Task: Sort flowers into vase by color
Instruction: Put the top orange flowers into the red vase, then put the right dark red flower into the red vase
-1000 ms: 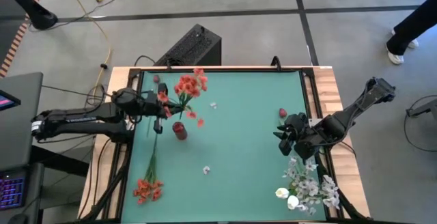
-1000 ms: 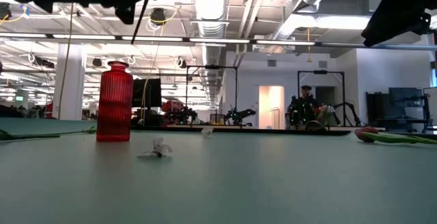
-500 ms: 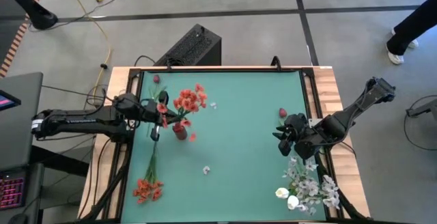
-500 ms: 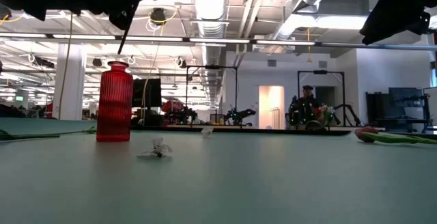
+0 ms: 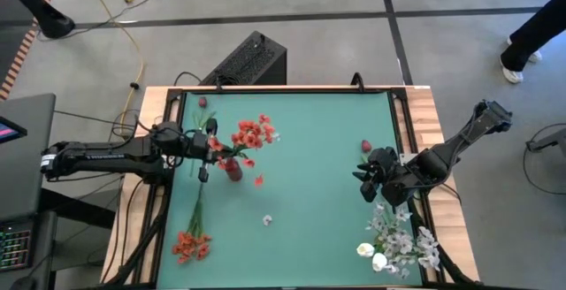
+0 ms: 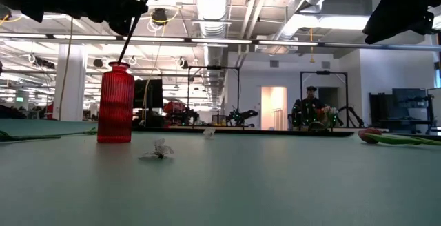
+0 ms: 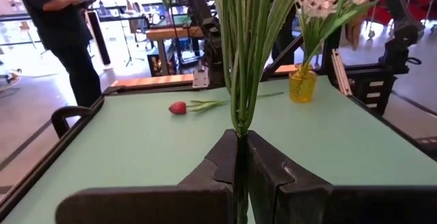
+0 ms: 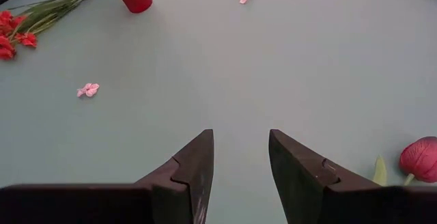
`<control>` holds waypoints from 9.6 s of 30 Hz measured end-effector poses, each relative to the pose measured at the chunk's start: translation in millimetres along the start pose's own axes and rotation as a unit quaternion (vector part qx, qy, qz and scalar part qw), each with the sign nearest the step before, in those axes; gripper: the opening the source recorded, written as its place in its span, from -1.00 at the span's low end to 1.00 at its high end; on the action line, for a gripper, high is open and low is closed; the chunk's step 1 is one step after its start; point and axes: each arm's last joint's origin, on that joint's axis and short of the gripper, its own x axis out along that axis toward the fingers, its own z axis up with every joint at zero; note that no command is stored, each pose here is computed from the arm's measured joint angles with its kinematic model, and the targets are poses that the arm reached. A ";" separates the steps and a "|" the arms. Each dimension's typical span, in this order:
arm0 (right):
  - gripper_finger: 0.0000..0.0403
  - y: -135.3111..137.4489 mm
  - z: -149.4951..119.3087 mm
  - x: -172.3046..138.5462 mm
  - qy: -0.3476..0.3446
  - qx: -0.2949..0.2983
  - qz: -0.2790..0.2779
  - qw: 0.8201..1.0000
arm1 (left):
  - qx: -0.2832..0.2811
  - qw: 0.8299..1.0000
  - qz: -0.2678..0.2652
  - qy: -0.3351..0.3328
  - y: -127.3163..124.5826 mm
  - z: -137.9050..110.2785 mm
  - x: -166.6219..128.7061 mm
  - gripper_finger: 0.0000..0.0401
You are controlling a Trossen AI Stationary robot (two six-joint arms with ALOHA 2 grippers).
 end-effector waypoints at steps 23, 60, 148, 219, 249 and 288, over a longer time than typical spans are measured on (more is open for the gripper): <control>-0.17 0.0 -0.1 -0.2 0.001 -0.005 0.001 1.000 | -0.021 1.000 0.010 -0.007 -4.0 -44.9 -3.1 -1.00; -0.17 0.7 -0.6 -0.1 0.013 -0.002 0.008 1.000 | -0.130 0.990 0.049 0.029 -8.4 -49.0 -28.9 -0.18; -0.17 8.6 4.4 -0.2 -0.018 -0.009 0.037 0.999 | -0.004 0.965 0.096 0.245 -65.1 51.7 104.9 -1.00; -0.32 -63.7 -59.1 92.1 0.404 0.126 -0.228 0.877 | 0.185 0.948 -0.227 -0.128 -170.9 1.1 30.2 -1.00; -0.91 22.7 42.0 98.3 0.022 -0.041 0.063 0.997 | 0.038 0.986 -0.044 0.154 -153.2 -37.3 11.2 -1.00; -0.90 145.7 148.8 221.8 -0.465 -0.377 0.257 0.758 | -0.038 0.961 0.187 0.201 -118.6 -51.5 -17.1 -1.00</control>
